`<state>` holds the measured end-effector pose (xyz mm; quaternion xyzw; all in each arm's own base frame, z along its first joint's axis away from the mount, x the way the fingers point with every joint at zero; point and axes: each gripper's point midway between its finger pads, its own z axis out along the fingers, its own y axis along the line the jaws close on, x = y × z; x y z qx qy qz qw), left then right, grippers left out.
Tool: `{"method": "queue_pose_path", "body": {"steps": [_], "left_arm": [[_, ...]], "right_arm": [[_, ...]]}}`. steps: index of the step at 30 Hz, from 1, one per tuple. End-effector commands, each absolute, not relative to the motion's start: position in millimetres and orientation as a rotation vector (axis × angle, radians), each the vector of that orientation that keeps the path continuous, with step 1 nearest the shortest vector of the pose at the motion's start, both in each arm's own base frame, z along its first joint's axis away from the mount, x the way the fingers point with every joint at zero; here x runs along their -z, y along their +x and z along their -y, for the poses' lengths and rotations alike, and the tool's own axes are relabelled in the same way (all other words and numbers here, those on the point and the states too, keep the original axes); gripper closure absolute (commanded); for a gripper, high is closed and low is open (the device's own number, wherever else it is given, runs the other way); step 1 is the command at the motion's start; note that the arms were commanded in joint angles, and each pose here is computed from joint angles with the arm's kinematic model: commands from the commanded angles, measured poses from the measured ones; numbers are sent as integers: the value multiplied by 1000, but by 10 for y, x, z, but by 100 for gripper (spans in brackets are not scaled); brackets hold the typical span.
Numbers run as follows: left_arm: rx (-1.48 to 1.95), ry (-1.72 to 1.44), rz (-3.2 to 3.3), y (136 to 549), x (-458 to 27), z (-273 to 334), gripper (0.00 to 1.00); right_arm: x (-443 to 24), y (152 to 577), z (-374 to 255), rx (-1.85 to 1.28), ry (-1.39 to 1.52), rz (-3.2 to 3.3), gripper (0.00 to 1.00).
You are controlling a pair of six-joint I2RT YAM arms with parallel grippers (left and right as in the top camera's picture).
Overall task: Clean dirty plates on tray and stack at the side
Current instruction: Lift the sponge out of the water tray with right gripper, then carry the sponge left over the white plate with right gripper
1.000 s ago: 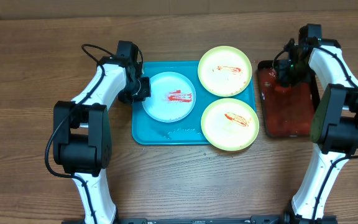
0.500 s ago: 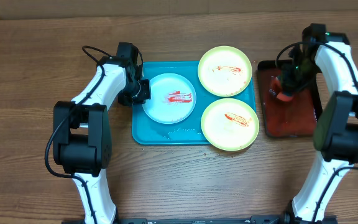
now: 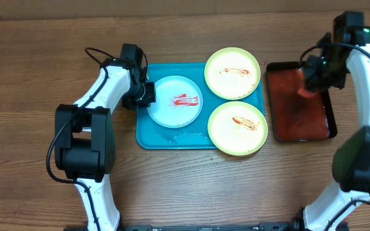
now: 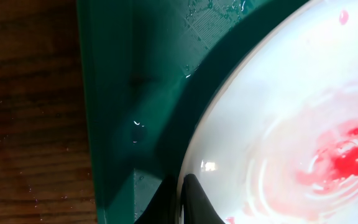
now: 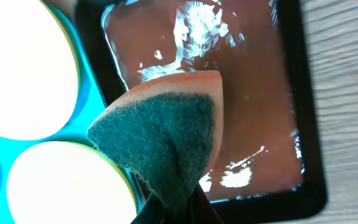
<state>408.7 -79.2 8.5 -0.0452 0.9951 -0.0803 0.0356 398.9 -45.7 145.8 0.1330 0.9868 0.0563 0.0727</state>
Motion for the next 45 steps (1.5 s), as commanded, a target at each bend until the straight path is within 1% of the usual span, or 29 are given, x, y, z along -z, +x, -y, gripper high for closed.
{"method": "queue_pose_path", "body": {"steps": [1,6,13,22,26,30,33,36,39,45], "left_arm": [[215,-129,-3100,3985,13,787,96],[215,-139,-3100,3984,13,786,96],[216,-139,-3100,3986,13,787,96],[215,-139,-3099,3988,13,787,96],[215,-139,-3099,3987,13,787,96],[216,-139,-3100,3986,13,787,96],[216,-139,-3099,3987,13,787,96],[216,-139,-3100,3986,13,787,96],[216,-139,-3100,3986,13,788,96],[216,-139,-3100,3986,13,788,96]], "right_arm": [[-1863,3995,505,-149,450,-2849,96],[-1882,3956,587,-79,494,-2845,96],[-1837,3934,785,97,591,-2823,96],[-1416,3793,772,114,603,-2903,96],[-1352,3770,734,86,602,-2918,96],[-1463,3854,438,-118,491,-2923,96],[-1613,3944,145,-191,394,-2905,96],[-1788,4050,-256,-236,268,-2870,96],[-1992,4142,-836,-290,127,-2810,96],[-2116,4146,-1711,-482,-65,-2739,96]]}}
